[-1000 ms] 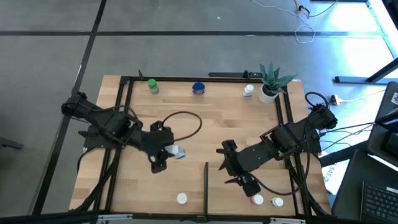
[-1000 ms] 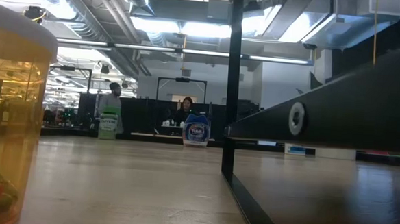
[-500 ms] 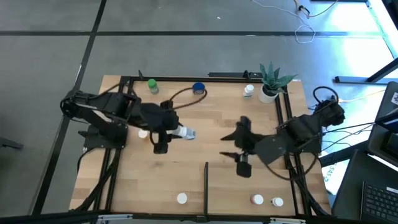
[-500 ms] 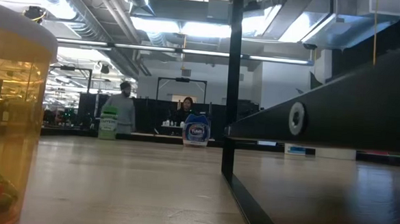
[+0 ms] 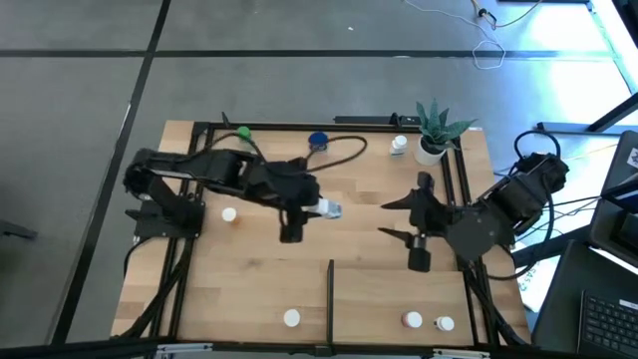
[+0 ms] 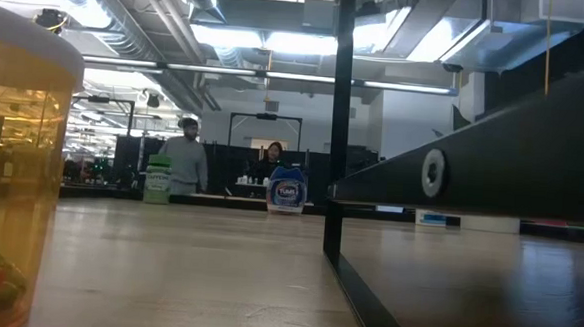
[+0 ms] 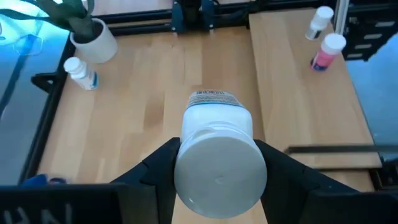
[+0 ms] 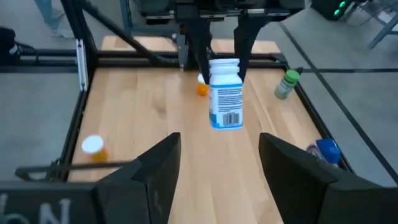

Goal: Pick and place medicine bottles onto shelf by color
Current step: Put the bottom left white pill bottle onto the shelf

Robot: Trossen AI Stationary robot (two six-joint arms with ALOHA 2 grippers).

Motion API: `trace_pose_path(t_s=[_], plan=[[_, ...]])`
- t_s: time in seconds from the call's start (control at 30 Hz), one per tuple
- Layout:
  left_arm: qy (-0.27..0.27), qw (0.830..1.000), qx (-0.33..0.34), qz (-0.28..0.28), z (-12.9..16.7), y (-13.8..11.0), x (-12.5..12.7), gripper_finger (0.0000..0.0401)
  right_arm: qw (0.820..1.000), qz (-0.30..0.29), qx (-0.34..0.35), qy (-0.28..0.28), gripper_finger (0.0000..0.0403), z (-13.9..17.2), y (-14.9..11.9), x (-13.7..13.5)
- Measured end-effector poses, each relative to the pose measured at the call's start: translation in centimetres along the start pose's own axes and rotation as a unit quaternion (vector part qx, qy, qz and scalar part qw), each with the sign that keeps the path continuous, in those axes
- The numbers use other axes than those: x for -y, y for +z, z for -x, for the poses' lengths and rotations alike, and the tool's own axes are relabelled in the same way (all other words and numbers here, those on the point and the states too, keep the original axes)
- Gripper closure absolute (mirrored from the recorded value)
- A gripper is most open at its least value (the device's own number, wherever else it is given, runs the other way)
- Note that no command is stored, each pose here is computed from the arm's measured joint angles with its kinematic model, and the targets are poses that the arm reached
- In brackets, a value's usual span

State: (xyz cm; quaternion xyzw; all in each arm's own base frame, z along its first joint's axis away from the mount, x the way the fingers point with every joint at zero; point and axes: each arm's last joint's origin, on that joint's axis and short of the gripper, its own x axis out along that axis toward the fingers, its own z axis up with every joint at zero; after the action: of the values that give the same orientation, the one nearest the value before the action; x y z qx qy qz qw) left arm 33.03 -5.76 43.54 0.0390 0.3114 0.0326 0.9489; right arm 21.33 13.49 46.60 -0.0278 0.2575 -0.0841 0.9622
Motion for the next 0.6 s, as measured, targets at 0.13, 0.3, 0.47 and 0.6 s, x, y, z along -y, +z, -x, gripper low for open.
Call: trace_pose_path(t_s=[0.13, 0.3, 0.47, 0.6], plan=[[-0.021, 1.0, -0.005, 0.0, -1.7, 0.6, 1.3, 0.0236, 1.0, -0.004, -0.01, -0.001, 0.0185, 1.2, -0.4, 1.3], [-0.039, 0.999, -0.014, -0.001, -3.9, 1.0, 3.4, 0.0236, 0.999, -0.004, -0.023, 0.031, 0.0185, 1.9, -0.8, 1.8], [-0.042, 0.999, -0.024, -0.004, -5.1, 0.9, 4.9, 0.0236, 0.996, 0.01, -0.061, 0.065, 0.0185, 1.0, -1.9, 1.2], [-0.031, 0.999, -0.017, 0.023, -5.2, 1.0, 4.9, 0.0236, 0.995, 0.012, -0.081, 0.062, 0.0185, -0.2, -2.6, 0.3]])
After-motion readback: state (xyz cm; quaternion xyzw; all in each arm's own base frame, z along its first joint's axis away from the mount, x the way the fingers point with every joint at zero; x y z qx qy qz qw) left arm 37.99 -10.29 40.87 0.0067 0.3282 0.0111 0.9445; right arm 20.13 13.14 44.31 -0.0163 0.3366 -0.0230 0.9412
